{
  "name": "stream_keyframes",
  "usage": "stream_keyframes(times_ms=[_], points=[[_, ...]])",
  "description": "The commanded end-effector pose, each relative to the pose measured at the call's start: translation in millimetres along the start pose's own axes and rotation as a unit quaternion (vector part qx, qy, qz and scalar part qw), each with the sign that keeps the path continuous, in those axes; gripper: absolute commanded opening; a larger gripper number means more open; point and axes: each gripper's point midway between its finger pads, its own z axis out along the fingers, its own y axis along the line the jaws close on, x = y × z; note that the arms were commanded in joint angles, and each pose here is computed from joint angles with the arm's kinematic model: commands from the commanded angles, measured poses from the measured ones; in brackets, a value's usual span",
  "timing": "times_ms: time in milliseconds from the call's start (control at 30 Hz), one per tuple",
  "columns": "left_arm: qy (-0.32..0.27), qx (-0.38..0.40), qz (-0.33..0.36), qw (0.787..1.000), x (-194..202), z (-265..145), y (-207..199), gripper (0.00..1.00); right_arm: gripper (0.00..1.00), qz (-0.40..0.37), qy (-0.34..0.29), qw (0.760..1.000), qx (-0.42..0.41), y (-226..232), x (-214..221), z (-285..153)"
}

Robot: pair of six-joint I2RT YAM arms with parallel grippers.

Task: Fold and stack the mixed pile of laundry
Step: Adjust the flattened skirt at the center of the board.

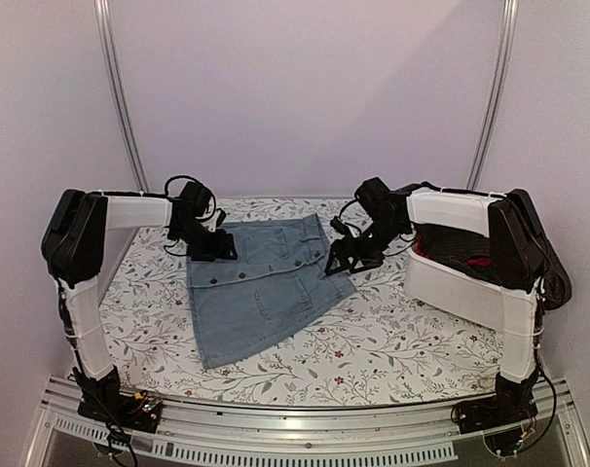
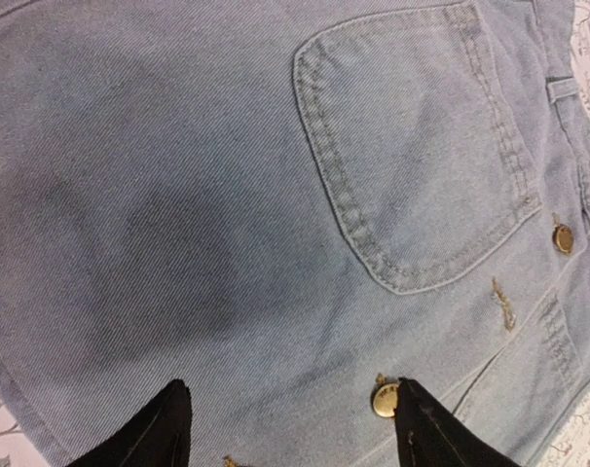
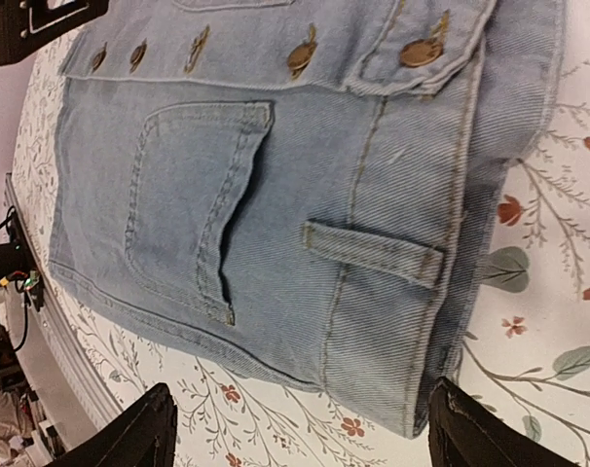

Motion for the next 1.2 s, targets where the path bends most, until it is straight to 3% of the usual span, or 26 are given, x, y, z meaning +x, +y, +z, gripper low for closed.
stream_keyframes(times_ms=[0,167,400,533,700,833,933,1000,1067,1167], points=[[-0.003,-0.005,0.003,1.000,-4,3,5,0.71,0.89,0.011,-0.055,0.995,0.087,-23,-26,-23],[-0.003,-0.007,0.004,1.000,-5,3,9,0.71,0.89,0.013,-0.016,0.997,0.077,-31,-13,6],[-0.001,-0.011,0.001,1.000,-7,7,16,0.71,0.83,0.001,0.052,0.999,-0.007,-6,12,31],[0.003,-0.016,-0.004,1.000,-6,10,22,0.71,0.69,0.006,0.075,0.992,-0.104,27,23,22],[0.008,-0.027,-0.010,1.000,-5,14,32,0.71,0.37,0.011,0.046,0.984,-0.174,69,18,-21],[0.011,-0.034,-0.014,0.999,-4,16,40,0.71,0.19,0.030,0.031,0.984,-0.171,78,25,-46],[0.009,-0.039,-0.011,0.999,-8,15,43,0.72,0.10,0.056,0.050,0.992,-0.103,51,44,-40],[0.004,-0.036,-0.008,0.999,-12,12,42,0.72,0.15,0.065,0.062,0.995,-0.040,31,56,-39],[-0.010,-0.026,0.001,1.000,-22,2,35,0.74,0.39,0.064,0.067,0.996,0.016,14,61,-42],[-0.037,-0.006,0.019,0.999,-32,-21,17,0.76,0.45,0.042,0.030,0.998,0.035,13,43,-50]])
